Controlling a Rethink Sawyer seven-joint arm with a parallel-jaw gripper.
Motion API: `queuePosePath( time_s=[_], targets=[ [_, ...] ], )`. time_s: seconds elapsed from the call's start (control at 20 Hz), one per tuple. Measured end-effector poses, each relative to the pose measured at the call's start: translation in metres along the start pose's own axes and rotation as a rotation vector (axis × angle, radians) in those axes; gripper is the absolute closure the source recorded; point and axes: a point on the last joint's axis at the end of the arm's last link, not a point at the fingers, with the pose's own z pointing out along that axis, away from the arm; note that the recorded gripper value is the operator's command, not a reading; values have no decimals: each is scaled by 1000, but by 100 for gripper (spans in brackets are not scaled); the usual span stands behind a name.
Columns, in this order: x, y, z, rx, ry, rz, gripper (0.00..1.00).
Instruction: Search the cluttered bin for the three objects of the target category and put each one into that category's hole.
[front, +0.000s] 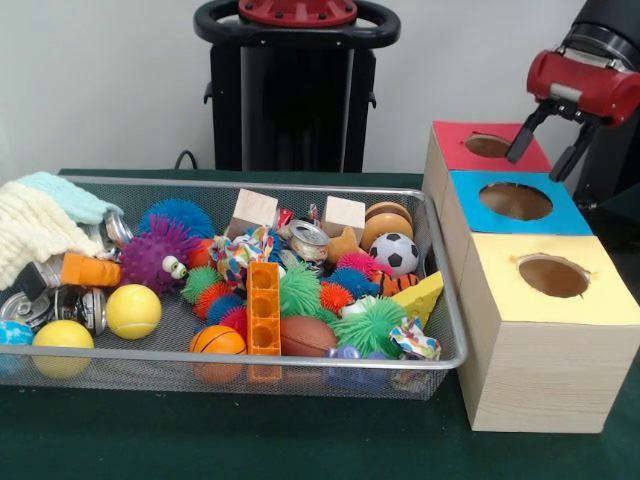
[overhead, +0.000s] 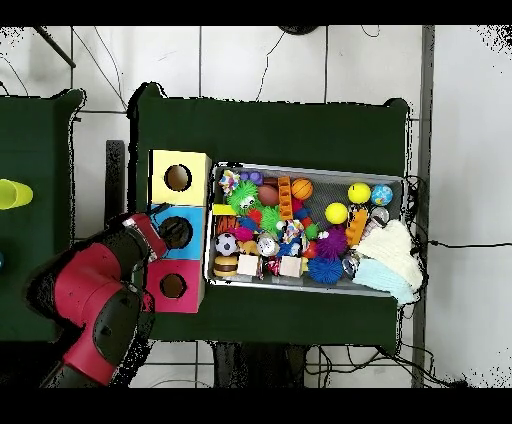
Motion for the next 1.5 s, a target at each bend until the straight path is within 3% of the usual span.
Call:
queuePosePath(
  time_s=[0.35, 0.6, 0.85, 0.9, 1.1, 1.3, 1.5],
  targets=[
    [-3, 0, 1, 2, 4, 0, 0],
    [-28, -3, 5, 12, 13, 10, 0],
    [-82, -11, 26, 31, 55, 47, 0],
    [-107, -16, 38, 39, 74, 65, 0],
    [-149, -28, 57, 45, 102, 97, 0],
    [-186, -41, 74, 35, 106, 107, 0],
    [-196, -46, 77, 21, 104, 85, 0]
  ],
)
